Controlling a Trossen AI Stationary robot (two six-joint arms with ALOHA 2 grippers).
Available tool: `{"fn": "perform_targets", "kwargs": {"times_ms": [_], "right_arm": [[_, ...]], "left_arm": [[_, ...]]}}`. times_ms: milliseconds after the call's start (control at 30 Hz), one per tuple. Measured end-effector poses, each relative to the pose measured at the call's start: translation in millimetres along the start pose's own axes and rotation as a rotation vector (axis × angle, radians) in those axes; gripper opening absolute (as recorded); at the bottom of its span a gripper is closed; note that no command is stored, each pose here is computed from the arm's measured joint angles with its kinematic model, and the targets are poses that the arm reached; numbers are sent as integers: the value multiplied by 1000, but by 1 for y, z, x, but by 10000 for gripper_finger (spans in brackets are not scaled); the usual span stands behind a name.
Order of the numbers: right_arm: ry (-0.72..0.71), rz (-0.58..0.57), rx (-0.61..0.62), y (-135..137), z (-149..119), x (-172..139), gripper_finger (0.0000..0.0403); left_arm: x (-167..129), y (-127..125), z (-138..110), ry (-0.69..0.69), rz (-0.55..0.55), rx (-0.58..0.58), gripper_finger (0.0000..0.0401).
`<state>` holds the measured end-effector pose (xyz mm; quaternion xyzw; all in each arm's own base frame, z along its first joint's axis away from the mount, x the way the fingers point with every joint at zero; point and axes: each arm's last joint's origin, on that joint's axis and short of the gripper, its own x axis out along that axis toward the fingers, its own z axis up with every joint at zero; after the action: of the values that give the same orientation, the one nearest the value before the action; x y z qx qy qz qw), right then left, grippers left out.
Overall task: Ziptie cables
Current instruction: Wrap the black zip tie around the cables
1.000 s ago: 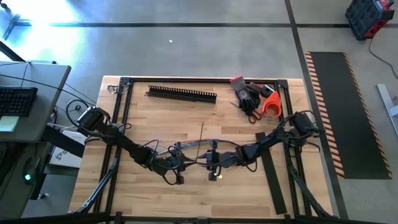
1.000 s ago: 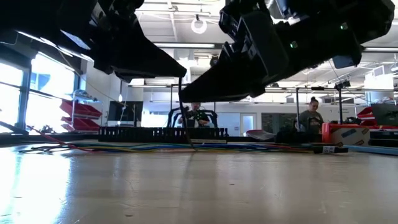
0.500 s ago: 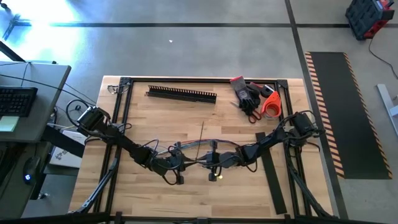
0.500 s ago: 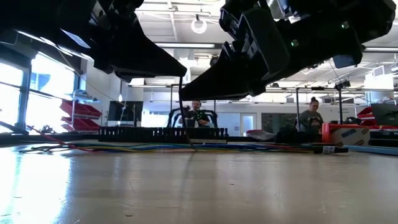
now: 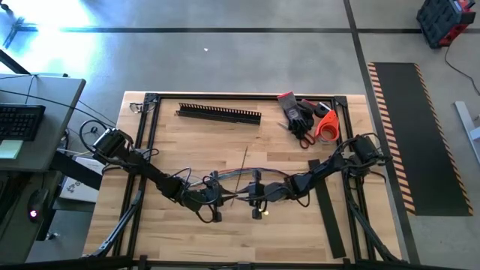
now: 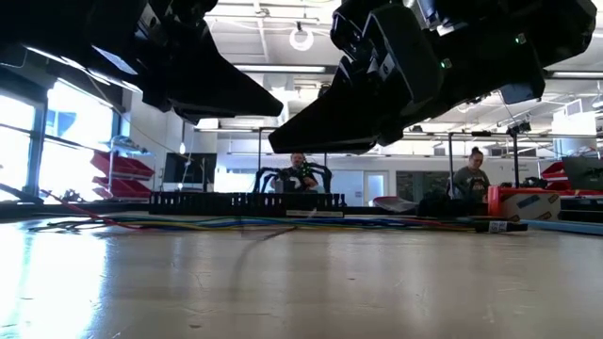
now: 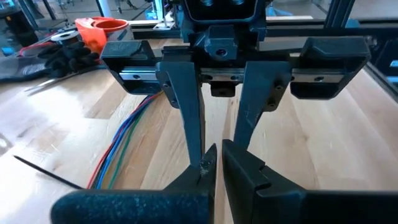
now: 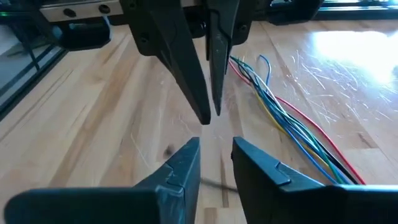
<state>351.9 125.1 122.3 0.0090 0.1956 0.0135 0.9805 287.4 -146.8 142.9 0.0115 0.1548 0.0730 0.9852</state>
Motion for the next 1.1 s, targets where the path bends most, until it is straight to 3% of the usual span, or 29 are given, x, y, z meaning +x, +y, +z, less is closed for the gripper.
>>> {"fn": "perform_targets", "kwargs": {"times_ms": [100, 267, 467, 700, 867, 1033, 1100], "right_arm": [[16, 11, -21, 1, -2, 0, 78], [105, 138, -83, 7, 1, 3, 84], [168, 158, -240, 19, 8, 29, 137], [267, 4, -235, 24, -8, 65, 164], [260, -9, -196, 26, -7, 71, 123], [265, -20, -199, 26, 0, 67, 28], [255, -25, -184, 26, 7, 63, 9]], "left_arm": [[-5, 0, 3, 9, 2, 44, 0], [-27, 4, 19, 50, 30, 80, 0], [-50, 7, 30, 73, 53, 45, 0], [-58, -3, 17, 122, 50, 19, 0], [-58, -8, 10, 133, 62, 5, 0], [-52, -12, -2, 163, 73, 15, 0], [-49, -13, -9, 183, 78, 34, 2]]}}
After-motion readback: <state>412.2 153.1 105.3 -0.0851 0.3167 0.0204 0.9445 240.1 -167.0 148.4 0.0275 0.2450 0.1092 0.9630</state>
